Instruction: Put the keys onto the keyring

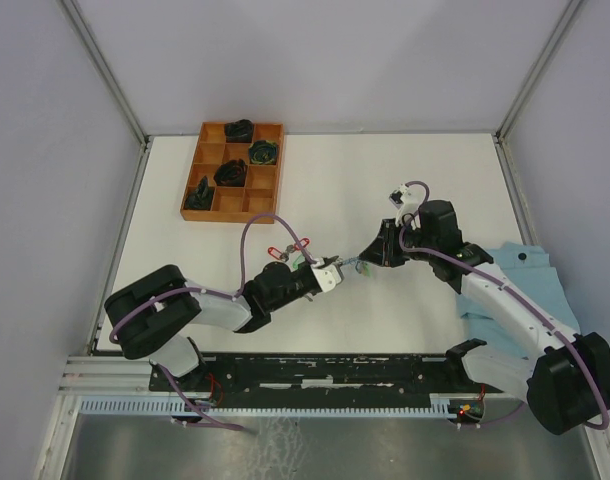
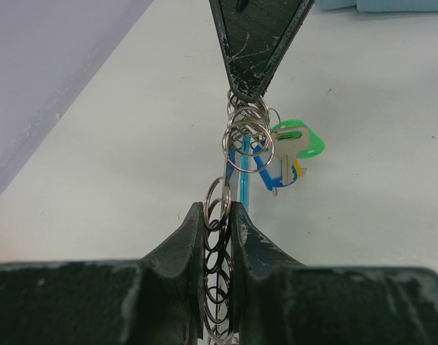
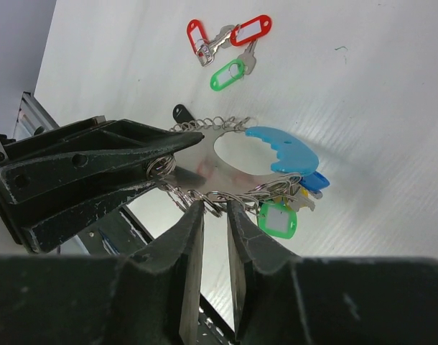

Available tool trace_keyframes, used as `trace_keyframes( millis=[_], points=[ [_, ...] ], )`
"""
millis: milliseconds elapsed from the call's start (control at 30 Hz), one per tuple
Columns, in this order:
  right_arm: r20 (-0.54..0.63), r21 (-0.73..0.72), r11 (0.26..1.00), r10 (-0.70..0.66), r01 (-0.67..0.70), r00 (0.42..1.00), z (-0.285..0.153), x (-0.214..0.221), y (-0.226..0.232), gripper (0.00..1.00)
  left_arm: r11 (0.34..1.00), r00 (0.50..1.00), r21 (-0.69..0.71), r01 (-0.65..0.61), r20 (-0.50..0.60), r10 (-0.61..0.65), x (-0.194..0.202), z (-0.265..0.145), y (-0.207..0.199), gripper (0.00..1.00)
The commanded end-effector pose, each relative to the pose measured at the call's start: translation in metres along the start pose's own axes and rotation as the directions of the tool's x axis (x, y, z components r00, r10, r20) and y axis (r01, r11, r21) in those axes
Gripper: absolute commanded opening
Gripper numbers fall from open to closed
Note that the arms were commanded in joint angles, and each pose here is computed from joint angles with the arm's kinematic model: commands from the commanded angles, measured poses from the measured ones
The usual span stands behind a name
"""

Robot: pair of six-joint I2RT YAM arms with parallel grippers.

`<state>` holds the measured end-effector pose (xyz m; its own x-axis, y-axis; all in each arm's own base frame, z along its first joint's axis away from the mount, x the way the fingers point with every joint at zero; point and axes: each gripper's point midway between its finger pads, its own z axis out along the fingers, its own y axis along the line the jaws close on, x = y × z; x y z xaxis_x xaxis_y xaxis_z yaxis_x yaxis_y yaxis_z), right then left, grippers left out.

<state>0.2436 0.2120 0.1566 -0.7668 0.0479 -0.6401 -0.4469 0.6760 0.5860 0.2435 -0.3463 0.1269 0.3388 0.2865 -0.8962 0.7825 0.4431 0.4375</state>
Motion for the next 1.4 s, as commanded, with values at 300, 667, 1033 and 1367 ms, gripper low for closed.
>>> trace_keyframes(
  millis=[300, 667, 1033, 1367],
  points=[
    [0.040, -0.148, 0.989, 0.008, -0.002, 0.999, 0.003, -0.010, 0.025, 0.22, 0.993, 0.976, -0.054, 0.106, 0.195, -0.093, -0.054, 0.005, 0.019, 0.03],
    [0.022, -0.167, 0.986, 0.027, -0.023, 0.999, 0.004, -0.007, 0.027, 0.15, 0.986, 0.972, -0.085, 0.143, 0.200, -0.124, -0.055, 0.006, 0.024, 0.03],
    [0.036, -0.171, 0.985, 0.040, -0.033, 0.999, 0.001, -0.013, 0.031, 0.16, 0.983, 0.969, -0.090, 0.159, 0.207, -0.137, -0.055, 0.005, 0.025, 0.03],
    [0.048, -0.125, 0.992, 0.040, -0.034, 0.998, 0.002, -0.013, 0.023, 0.11, 0.985, 0.970, -0.085, 0.149, 0.208, -0.129, -0.054, 0.001, 0.024, 0.03]
  ],
)
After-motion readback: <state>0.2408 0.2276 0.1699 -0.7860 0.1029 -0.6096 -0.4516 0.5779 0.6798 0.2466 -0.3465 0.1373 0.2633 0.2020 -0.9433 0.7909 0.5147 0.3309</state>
